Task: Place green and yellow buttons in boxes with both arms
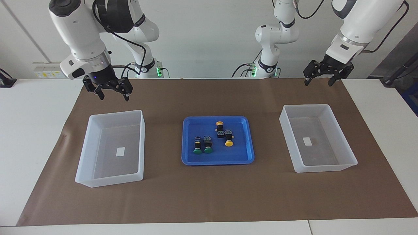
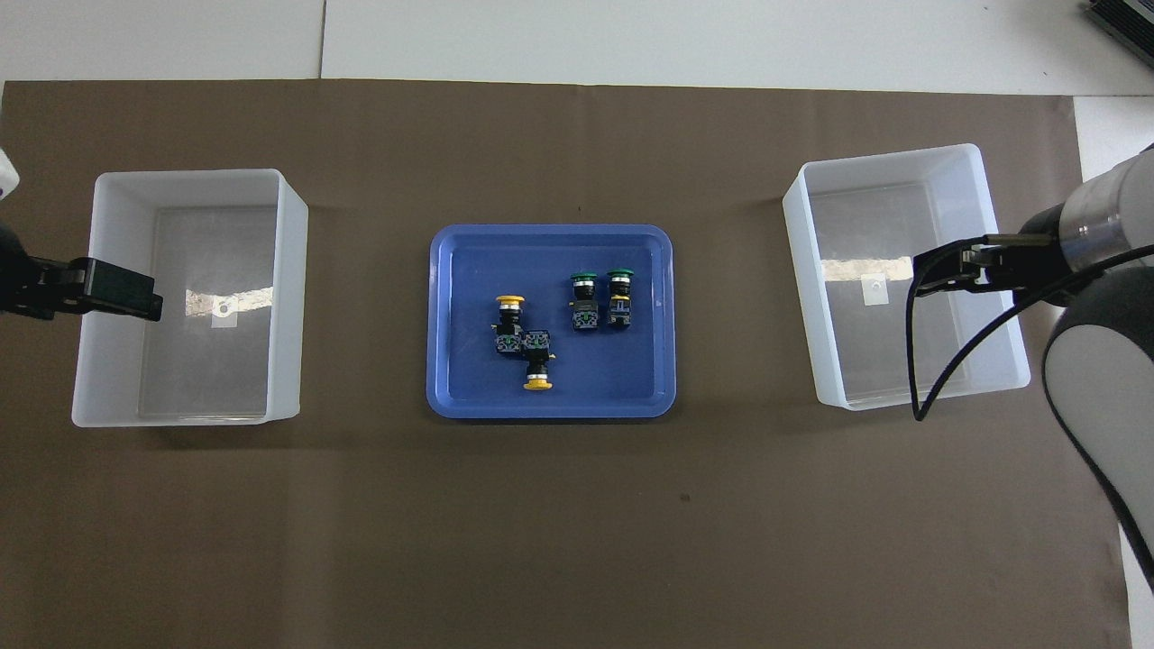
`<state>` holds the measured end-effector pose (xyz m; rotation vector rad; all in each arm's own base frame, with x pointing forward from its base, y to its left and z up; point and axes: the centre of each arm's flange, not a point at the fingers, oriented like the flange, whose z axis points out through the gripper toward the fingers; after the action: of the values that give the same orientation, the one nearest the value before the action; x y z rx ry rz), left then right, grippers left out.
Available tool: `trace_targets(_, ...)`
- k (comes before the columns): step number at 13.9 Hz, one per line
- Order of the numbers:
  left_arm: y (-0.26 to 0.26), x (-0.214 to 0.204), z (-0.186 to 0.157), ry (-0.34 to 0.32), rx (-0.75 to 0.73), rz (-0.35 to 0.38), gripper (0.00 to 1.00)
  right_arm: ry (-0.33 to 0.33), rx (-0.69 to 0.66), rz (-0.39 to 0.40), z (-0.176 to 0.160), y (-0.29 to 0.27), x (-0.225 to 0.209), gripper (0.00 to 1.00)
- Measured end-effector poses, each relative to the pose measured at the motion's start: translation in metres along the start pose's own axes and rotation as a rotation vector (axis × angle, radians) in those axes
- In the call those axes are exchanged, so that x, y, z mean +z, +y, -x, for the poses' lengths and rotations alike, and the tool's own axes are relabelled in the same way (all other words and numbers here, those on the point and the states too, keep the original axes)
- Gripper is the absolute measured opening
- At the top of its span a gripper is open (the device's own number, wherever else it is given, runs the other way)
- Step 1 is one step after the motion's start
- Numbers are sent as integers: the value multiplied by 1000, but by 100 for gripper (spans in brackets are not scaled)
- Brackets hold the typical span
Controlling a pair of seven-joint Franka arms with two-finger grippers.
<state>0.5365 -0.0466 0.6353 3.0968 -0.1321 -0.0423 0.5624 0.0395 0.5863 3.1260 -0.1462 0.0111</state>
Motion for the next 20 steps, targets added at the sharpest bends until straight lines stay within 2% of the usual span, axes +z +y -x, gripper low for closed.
trace_targets(10,3,9,-3,20,0,-1,100,-1,1,0,0,0,0,100)
trace_targets(16,25,33,-3,80,29,-1,100,-1,1,0,0,0,0,100)
trace_targets(20,78,74,-11,155,-34,17,100,-1,1,0,0,1,0,100)
